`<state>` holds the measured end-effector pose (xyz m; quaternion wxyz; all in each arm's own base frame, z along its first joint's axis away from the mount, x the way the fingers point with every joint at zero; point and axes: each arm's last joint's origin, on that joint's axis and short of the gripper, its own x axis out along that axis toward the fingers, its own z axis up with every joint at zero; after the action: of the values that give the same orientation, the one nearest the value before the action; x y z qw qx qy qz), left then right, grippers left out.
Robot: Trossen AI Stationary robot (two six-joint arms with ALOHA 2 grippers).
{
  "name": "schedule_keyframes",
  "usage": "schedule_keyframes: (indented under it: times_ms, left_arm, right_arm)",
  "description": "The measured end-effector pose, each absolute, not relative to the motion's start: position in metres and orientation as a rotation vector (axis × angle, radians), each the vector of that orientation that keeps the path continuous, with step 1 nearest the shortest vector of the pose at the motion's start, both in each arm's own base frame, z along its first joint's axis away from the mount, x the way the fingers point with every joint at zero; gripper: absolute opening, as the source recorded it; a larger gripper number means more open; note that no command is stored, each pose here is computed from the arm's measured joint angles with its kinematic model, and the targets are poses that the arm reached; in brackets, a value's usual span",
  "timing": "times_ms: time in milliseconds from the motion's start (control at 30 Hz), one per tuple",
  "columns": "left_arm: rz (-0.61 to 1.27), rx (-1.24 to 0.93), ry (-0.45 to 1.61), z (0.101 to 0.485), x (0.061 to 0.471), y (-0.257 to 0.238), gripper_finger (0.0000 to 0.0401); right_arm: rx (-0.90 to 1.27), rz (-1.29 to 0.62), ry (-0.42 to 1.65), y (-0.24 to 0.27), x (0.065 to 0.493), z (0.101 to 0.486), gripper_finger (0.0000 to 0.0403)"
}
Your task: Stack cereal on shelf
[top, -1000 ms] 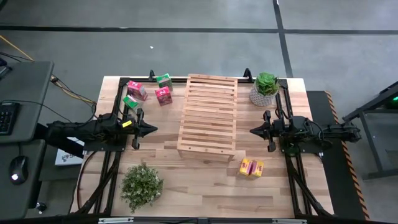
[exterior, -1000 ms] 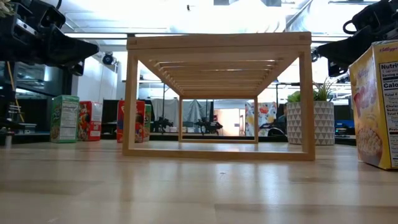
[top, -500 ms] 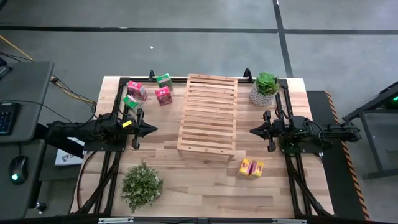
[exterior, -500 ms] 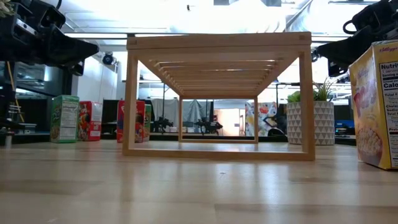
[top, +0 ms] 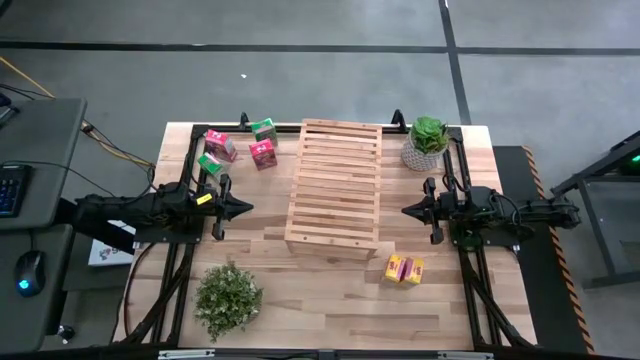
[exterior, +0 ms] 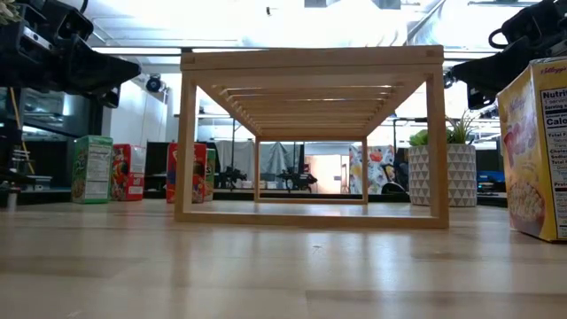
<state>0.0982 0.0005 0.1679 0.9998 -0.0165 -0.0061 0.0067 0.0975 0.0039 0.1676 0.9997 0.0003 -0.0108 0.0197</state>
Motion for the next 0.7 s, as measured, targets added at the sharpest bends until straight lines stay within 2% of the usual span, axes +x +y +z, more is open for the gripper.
schedule_keyframes:
  times_ms: [100,167,367,467,567,700]
  left_arm:
    - [0.014,-0.033,-0.012,0.168,0.098,0.001,0.0001]
    - [0.014,-0.033,-0.012,0.168,0.098,0.001,0.0001]
    - [0.013,-0.033,-0.012,0.168,0.098,0.001,0.0001]
    - [0.014,-0.033,-0.012,0.168,0.098,0.001,0.0001]
    - [0.014,-0.033,-0.012,0.168,0.098,0.001,0.0001]
    - [0.014,-0.033,-0.012,0.168,0.098,0.001,0.0001]
  right_arm:
    - [0.012,0.007,-0.059,0.003,0.097,0.171,0.0]
    - [0.105,-0.004,-0.137,0.002,0.097,0.179,0.0]
    - [0.589,-0.069,-0.69,-0.005,0.077,0.223,0.0]
    - [0.794,-0.126,-0.888,-0.01,0.067,0.233,0.0]
    - [0.939,-0.194,-0.952,-0.013,0.063,0.248,0.0]
    - [0.889,-0.196,-0.921,-0.013,0.068,0.296,0.0005]
